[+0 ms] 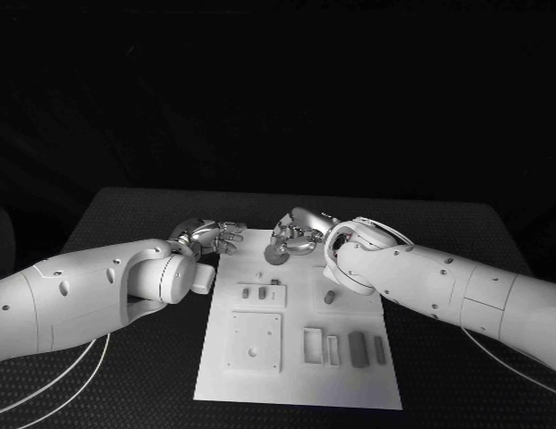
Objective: Assemble the parts on the task board
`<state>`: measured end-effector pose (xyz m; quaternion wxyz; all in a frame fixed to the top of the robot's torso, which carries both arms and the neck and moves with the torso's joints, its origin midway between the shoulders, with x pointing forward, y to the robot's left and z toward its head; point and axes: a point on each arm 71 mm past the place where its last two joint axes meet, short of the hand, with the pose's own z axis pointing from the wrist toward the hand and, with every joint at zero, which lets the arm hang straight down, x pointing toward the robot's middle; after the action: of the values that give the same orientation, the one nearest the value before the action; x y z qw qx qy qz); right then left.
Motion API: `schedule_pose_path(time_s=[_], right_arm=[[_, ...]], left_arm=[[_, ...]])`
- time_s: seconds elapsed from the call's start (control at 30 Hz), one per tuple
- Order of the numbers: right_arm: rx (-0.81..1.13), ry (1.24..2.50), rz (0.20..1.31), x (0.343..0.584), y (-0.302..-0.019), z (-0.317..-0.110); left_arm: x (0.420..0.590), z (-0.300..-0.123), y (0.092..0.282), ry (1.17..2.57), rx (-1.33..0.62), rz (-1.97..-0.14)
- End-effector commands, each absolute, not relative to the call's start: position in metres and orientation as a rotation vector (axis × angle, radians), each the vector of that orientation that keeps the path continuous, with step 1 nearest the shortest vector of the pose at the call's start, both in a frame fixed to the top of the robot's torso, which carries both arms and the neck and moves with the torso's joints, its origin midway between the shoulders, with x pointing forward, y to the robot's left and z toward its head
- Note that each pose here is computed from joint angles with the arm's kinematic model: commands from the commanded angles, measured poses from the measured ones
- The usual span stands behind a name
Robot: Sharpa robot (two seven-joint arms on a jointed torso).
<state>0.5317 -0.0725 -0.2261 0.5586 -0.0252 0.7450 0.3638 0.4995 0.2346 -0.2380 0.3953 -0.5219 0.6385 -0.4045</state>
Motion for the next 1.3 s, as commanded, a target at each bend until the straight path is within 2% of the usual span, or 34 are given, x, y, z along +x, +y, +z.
schedule_pose_path(time_s=[0.03,0.23,0.5,1.3], right_arm=[[-0.337,1.789,0.805,0.526,-0.065,-0.232],[-0.533,1.791,0.764,0.521,-0.059,-0.243],[-0.687,1.781,0.744,0.513,-0.054,-0.257],[-0.772,1.767,0.739,0.508,-0.047,-0.264]], left_arm=[[0.501,-0.235,0.232,1.605,-1.292,-1.069],[0.502,-0.234,0.232,1.592,-1.28,-1.082],[0.502,-0.234,0.232,1.587,-1.274,-1.093],[0.504,-0.234,0.23,1.586,-1.282,-1.1]])
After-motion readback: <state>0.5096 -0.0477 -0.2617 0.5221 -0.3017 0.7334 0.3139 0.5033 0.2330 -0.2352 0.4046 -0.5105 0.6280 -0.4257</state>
